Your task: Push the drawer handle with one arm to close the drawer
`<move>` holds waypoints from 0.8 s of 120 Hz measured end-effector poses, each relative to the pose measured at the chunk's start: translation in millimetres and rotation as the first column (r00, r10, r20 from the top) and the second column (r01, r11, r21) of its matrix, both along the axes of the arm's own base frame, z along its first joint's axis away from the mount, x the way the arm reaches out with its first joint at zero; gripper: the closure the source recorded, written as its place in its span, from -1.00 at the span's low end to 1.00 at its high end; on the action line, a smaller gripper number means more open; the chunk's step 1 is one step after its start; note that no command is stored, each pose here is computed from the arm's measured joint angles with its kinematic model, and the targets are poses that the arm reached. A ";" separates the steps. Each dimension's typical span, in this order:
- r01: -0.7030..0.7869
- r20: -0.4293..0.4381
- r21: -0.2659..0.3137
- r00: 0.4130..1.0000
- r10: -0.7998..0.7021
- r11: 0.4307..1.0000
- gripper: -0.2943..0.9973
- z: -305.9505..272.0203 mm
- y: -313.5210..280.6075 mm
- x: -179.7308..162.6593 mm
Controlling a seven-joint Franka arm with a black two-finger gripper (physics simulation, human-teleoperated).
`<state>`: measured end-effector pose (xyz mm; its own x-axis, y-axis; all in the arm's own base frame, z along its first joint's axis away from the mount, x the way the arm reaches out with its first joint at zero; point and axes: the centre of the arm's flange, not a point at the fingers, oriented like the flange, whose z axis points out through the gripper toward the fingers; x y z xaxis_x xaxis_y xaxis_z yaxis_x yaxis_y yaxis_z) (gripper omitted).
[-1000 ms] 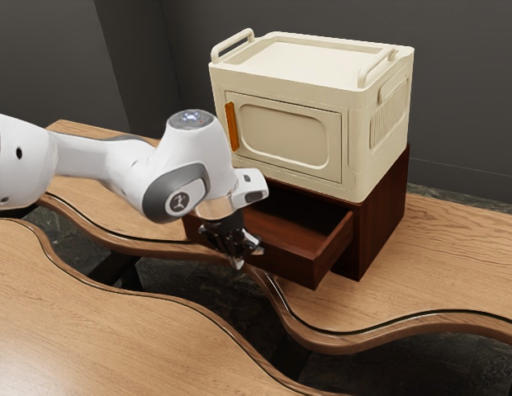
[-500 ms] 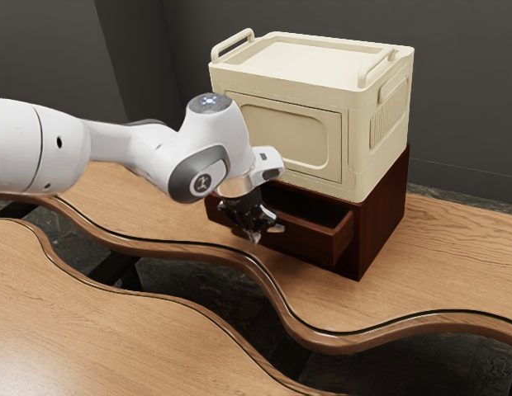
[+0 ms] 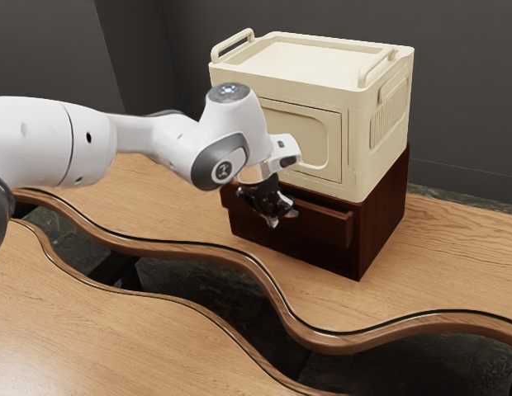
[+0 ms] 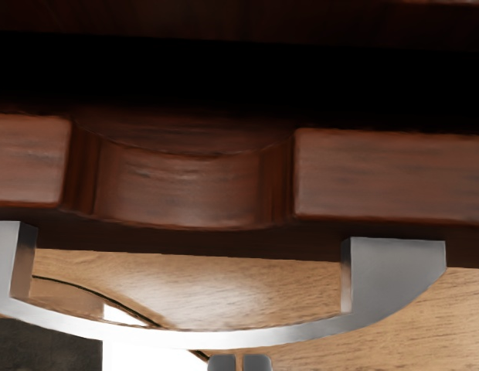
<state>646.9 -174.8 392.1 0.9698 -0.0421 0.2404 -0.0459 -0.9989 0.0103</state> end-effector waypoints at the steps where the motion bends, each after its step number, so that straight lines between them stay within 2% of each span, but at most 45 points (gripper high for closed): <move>1: 0.001 0.001 0.000 1.000 -0.001 1.000 0.67 0.3 -0.1 0.7; 27: 0.031 0.018 0.006 0.999 -0.032 0.999 0.67 3.8 -5.5 16.0; 63: 0.050 0.019 0.009 0.999 -0.051 0.999 0.67 5.0 -1.1 20.2; 81: 0.079 0.034 -0.004 0.996 -0.079 0.997 0.70 9.4 -12.9 26.8; 87: 0.075 0.018 -0.011 0.997 -0.074 0.997 0.67 8.4 -10.7 15.0; 96: 0.044 -0.031 -0.021 0.999 -0.044 0.999 0.67 6.6 3.5 -34.3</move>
<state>612.6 -171.2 398.8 0.9742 -0.0802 0.2109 -0.0891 -0.9955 0.0328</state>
